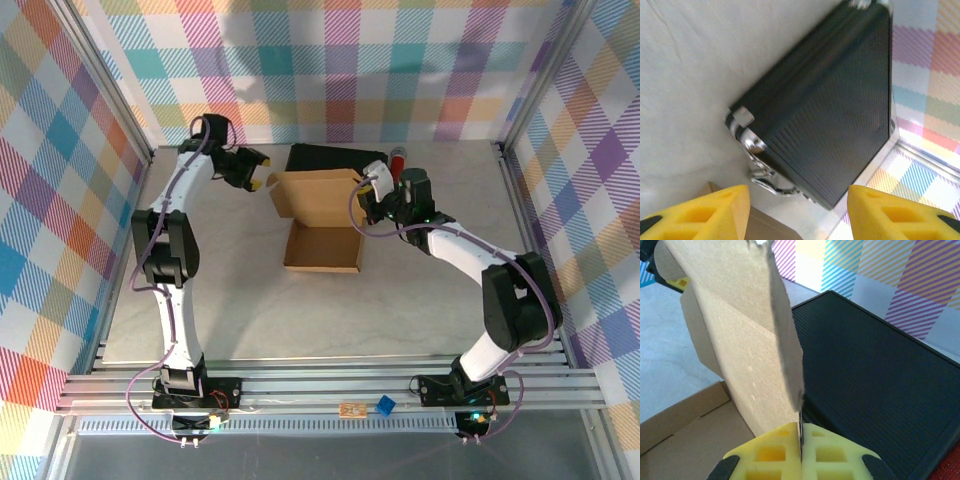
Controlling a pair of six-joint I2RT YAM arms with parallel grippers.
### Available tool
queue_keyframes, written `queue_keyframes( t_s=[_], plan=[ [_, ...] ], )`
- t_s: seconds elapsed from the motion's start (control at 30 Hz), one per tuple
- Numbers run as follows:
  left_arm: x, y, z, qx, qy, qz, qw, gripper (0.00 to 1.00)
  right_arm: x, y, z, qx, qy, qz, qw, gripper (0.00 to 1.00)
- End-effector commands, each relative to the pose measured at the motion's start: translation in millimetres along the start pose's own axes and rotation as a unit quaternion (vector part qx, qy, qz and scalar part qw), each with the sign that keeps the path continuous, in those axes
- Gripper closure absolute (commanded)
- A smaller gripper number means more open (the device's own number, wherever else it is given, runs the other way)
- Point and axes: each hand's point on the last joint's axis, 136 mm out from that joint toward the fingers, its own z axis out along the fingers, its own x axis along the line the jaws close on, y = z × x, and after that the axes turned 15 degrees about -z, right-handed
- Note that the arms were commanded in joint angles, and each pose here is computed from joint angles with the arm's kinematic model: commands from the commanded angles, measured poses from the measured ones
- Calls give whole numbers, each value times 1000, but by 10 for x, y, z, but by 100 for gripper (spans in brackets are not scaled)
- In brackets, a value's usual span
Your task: Fold the paper box
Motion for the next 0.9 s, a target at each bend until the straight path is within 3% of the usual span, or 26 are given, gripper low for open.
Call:
queue_keyframes(
  t_s=[0.0, 0.5, 0.63, 0.77, 0.87],
  plan=[
    [-11, -344, 124, 62, -4, -33, 997, 47, 5, 91, 86, -10, 5, -15, 1000, 100],
    [442, -467, -218, 39, -34, -139, 989, 42, -82, 6, 152, 6, -59, -22, 998, 100],
    [402, -396, -425, 22, -46, -137, 989, 42, -76, 8, 134, 1, -62, -22, 998, 100],
    [454, -333, -749, -30, 2, -47, 998, 42, -38, -8, 139, 0, -53, -21, 998, 100],
    [497, -203, -1125, -121, 59, 101, 986, 42, 19, -13, 157, -4, -37, -21, 999, 100]
  ],
)
